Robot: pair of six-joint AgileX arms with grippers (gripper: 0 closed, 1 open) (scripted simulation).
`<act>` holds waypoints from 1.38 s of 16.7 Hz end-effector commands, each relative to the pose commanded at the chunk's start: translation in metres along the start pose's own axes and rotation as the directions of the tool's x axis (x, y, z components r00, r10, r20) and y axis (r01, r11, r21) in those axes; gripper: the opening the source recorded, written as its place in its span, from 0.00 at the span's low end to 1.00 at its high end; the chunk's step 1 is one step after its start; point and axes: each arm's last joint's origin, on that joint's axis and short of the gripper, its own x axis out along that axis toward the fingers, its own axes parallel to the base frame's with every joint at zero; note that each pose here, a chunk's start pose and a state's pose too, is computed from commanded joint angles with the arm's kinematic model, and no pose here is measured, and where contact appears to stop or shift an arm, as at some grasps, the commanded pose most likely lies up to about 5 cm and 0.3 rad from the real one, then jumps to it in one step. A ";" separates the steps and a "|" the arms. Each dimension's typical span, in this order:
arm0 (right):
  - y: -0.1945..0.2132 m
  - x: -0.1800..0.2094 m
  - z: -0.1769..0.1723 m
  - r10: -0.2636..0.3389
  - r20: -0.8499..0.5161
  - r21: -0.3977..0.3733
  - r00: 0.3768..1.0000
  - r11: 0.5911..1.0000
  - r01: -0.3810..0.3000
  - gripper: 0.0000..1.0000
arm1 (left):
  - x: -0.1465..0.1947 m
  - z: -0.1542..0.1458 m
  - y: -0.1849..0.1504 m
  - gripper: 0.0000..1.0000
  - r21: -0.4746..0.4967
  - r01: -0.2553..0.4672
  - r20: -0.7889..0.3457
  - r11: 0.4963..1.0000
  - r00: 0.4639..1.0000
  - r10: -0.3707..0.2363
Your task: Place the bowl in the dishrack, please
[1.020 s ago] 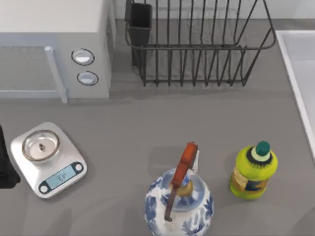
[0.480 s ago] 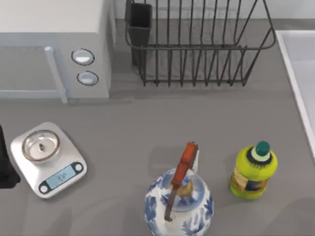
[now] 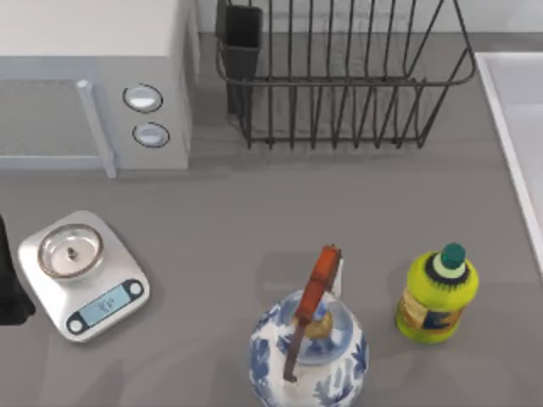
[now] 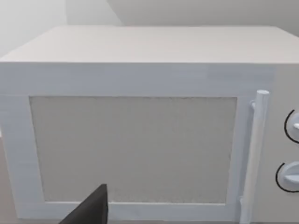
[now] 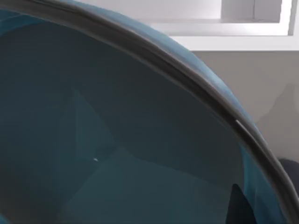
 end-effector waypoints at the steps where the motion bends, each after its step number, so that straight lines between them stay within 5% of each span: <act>1: 0.002 -0.009 -0.002 -0.005 0.008 -0.001 1.000 1.000 0.005 0.00 | 0.000 0.000 0.000 1.00 0.000 0.000 0.000 1.000 1.000 0.000; 8: 0.006 -0.016 -0.001 -0.022 0.018 -0.004 1.000 1.000 0.022 0.00 | 0.000 0.000 0.000 1.00 0.000 0.000 0.000 1.000 1.000 0.000; 14: 0.072 -0.021 0.050 -0.265 0.210 -0.085 0.941 0.954 0.288 0.00 | 0.000 0.000 0.000 1.00 0.000 0.000 0.000 1.000 1.000 0.000; 18: 0.188 -0.028 0.082 -0.330 0.534 -0.119 0.778 0.882 0.456 0.00 | 0.000 0.000 0.000 1.00 0.000 0.000 0.000 1.000 1.000 0.000; 20: 0.259 -0.037 0.076 -0.271 0.705 -0.106 0.655 0.873 0.476 0.00 | 0.000 0.000 0.000 1.00 0.000 0.000 0.000 1.000 1.000 0.000; 23: 0.351 -0.057 0.038 -0.124 0.889 -0.070 0.440 0.914 0.399 0.00 | 0.000 0.000 0.000 1.00 0.000 0.000 0.000 1.000 1.000 0.000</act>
